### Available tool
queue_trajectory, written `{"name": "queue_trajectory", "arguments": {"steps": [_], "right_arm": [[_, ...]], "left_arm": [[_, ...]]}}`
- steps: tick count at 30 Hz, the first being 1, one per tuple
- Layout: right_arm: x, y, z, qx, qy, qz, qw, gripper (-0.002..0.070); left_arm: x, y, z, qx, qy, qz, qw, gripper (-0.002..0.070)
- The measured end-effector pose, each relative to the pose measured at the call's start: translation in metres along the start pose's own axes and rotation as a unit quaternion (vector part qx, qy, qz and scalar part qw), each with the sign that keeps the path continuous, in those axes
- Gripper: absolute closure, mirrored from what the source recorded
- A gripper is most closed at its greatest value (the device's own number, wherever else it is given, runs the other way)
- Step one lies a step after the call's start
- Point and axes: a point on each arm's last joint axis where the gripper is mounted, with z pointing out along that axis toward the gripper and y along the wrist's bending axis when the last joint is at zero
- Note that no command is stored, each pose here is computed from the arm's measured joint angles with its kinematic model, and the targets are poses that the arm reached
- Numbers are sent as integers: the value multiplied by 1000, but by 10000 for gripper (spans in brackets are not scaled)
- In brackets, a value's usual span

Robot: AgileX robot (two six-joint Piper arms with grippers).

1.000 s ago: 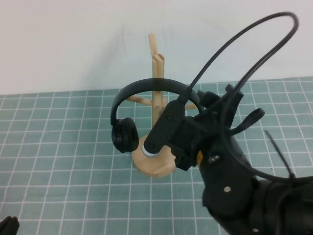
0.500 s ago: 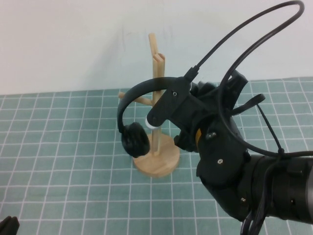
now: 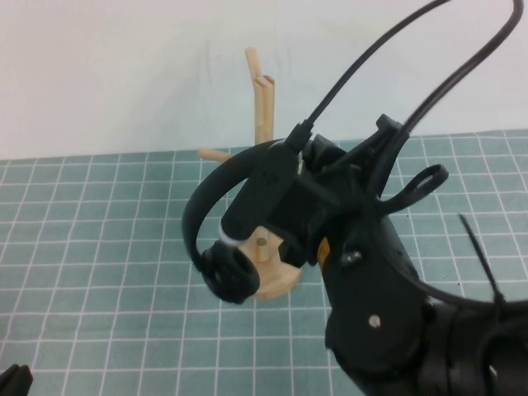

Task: Take out the headphones from the headphone stand
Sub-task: Pick up the headphones from the headphone stand, then place the headphones on the table

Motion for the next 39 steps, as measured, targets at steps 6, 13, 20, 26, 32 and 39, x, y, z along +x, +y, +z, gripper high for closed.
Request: {"name": "queue_trajectory", "arguments": {"steps": [6, 13, 20, 26, 32, 39], "right_arm": [[-9, -3, -31, -42, 1, -38, 998, 616], [15, 8, -57, -193, 136, -62, 970, 616], [57, 0, -32, -290, 300, 7, 909, 616], [109, -39, 13, -271, 388, 103, 875, 616], [153, -83, 48, -188, 409, 203, 870, 616], [206, -77, 78, -166, 494, 234, 821, 616]], "left_arm": [[0, 0, 0, 0, 0, 0, 1000, 680], [0, 0, 0, 0, 0, 0, 1000, 680], [0, 0, 0, 0, 0, 0, 1000, 680], [0, 0, 0, 0, 0, 0, 1000, 680], [0, 0, 0, 0, 0, 0, 1000, 680], [0, 0, 0, 0, 0, 0, 1000, 680]]}}
